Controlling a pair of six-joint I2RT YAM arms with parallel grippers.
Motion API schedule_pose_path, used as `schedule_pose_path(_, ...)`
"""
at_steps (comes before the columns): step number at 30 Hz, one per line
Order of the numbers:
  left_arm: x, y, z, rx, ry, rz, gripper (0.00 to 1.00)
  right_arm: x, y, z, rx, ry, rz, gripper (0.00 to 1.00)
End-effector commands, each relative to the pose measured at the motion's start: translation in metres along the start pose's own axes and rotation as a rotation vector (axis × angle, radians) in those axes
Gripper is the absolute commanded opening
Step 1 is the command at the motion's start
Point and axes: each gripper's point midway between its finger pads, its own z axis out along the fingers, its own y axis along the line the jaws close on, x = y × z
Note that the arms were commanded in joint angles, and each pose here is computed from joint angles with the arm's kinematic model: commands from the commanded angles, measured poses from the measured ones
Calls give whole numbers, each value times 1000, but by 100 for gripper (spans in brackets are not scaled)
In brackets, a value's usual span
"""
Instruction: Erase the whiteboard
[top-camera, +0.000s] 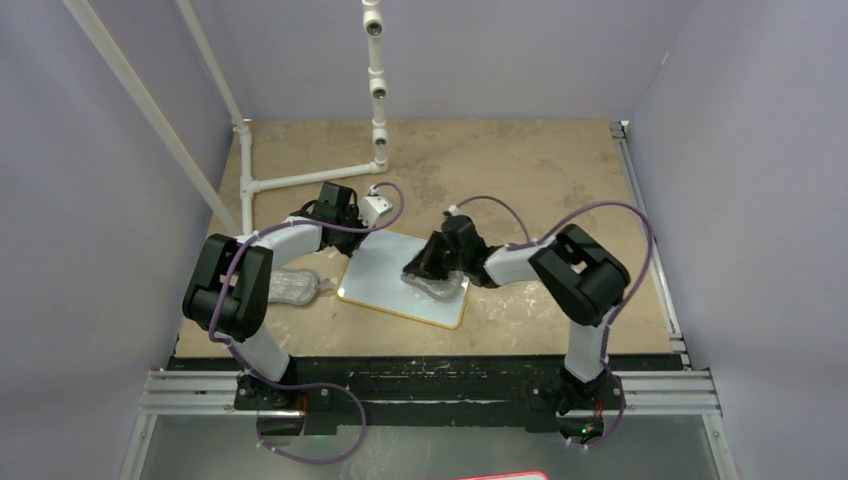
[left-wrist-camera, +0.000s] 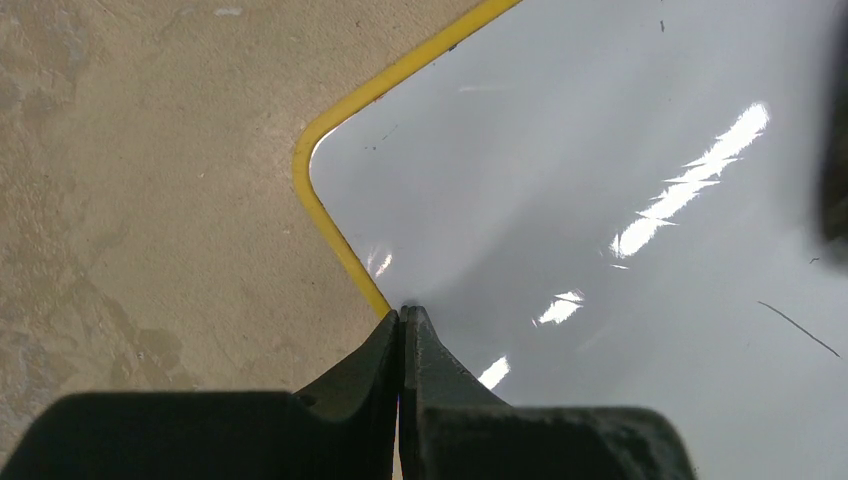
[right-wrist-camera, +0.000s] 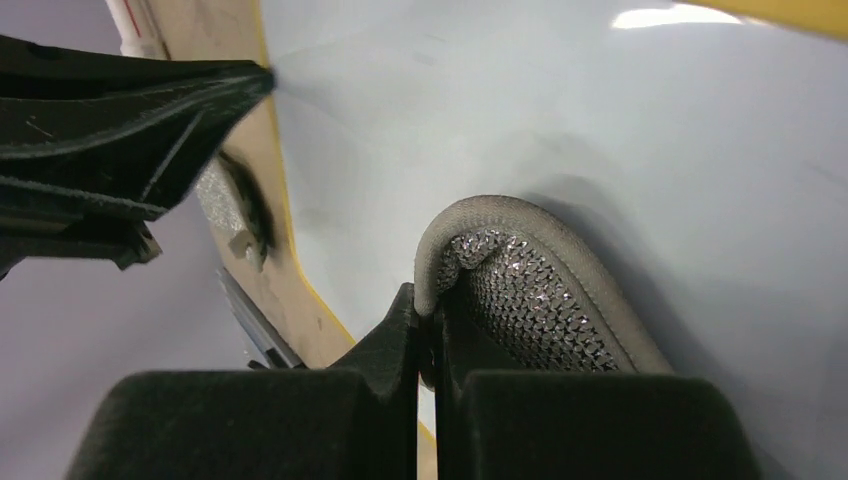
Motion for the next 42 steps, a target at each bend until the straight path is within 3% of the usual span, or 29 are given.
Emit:
schedule_pose_path(1, 57, -30, 0, 93, 191, -30, 0, 40, 28, 52, -7, 125, -206, 0)
schedule_pose_path(4, 57, -28, 1, 87, 197, -27, 0, 71, 49, 66, -82, 229, -278, 0)
schedule_pose_path(6, 56, -27, 1, 84, 194, -25, 0, 81, 31, 58, -35, 272, -259, 0)
schedule_pose_path(15, 54, -25, -1, 72, 188, -12, 0, 39, -109, -59, 264, 99, -96, 0)
schedule_pose_path(18, 55, -24, -2, 67, 190, -5, 0, 34, -119, -85, 290, 38, -85, 0)
schedule_pose_path(22, 54, -24, -1, 69, 190, -9, 0, 28, -113, -80, 286, 36, -124, 0)
schedule_pose_path(29, 53, -23, 0, 69, 192, -17, 0, 91, -58, -39, 84, 282, -283, 0)
schedule_pose_path(33, 53, -23, 0, 70, 194, -19, 0, 107, -68, -48, 103, 344, -283, 0)
schedule_pose_path(42, 51, -23, -1, 68, 194, -13, 0, 67, -117, -90, 247, 200, -212, 0)
